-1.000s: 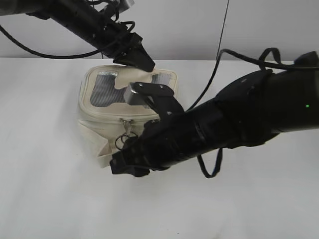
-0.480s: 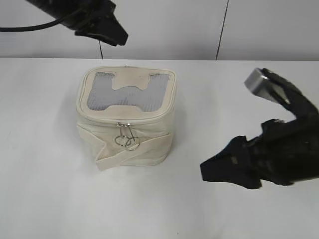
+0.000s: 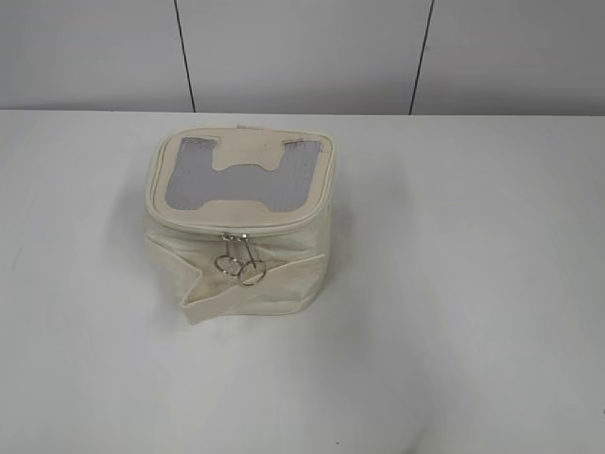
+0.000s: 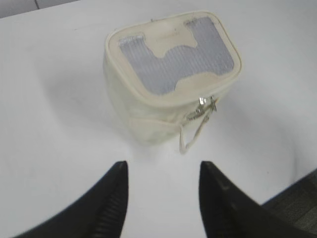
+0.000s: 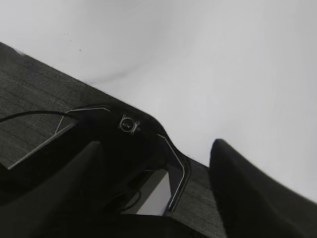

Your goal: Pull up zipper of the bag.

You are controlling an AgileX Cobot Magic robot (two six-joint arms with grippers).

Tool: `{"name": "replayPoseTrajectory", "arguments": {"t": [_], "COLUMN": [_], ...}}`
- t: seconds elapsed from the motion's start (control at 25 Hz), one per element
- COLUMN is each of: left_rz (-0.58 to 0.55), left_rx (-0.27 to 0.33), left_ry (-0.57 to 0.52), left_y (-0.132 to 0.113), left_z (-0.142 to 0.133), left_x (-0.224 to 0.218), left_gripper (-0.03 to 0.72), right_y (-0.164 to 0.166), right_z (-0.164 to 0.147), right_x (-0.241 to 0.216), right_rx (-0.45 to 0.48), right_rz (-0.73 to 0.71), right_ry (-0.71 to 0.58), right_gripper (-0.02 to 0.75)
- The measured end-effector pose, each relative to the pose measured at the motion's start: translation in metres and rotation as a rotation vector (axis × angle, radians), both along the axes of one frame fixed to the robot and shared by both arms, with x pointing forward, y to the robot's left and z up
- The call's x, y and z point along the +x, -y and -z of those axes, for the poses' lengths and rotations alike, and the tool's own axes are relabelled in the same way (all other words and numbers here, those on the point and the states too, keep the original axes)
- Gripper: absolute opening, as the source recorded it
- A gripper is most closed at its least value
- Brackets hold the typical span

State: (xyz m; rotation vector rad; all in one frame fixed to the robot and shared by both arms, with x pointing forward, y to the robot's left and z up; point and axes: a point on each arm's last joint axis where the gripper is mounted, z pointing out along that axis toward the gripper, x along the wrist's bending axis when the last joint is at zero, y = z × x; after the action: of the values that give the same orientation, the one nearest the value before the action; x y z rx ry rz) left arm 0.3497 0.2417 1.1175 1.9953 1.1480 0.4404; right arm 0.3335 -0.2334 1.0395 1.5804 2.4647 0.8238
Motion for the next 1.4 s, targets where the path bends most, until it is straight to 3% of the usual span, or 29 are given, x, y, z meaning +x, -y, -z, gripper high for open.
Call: {"name": "replayPoseTrajectory", "arguments": {"t": [0.12,0.28,0.44,0.64,0.96,1.2,1.4], "left_rz": [-0.034,-0.140,-0.278,-0.298,-0.290,-0.283,-0.262], "left_rx": [-0.002,-0.022,-0.044,-0.059,-0.081,-0.078,-0.069], "left_ry": [0.072,0.191,0.202,0.215,0.256,0.261,0.266], "left_y": [-0.023,-0.050,-0.067,-0.066,-0.064,-0.064,-0.063], "left_z": [0.005,0.024,0.050,0.053,0.055,0.055,0.055], "left_x": [-0.056,-0.109,-0.129,-0.124,-0.119,-0.120,-0.120], "left_gripper": [0.463,0.493,0.496,0.496,0.482,0.459,0.458], "right_y": [0.012,0.026,0.041,0.058,0.062,0.069,0.067], "right_z": [-0.003,-0.006,-0.014,-0.016,-0.014,-0.014,-0.014], "right_x": [-0.020,-0.044,-0.068,-0.099,-0.103,-0.099,-0.100], "right_rx": [0.005,0.033,0.075,0.164,0.166,0.082,0.098], "right_rz": [0.000,0.008,0.026,0.053,0.075,0.103,0.081], "right_ry": [0.067,0.184,0.361,0.558,0.587,0.628,0.622], "right_gripper": [0.592,0.610,0.596,0.589,0.588,0.588,0.588]}}
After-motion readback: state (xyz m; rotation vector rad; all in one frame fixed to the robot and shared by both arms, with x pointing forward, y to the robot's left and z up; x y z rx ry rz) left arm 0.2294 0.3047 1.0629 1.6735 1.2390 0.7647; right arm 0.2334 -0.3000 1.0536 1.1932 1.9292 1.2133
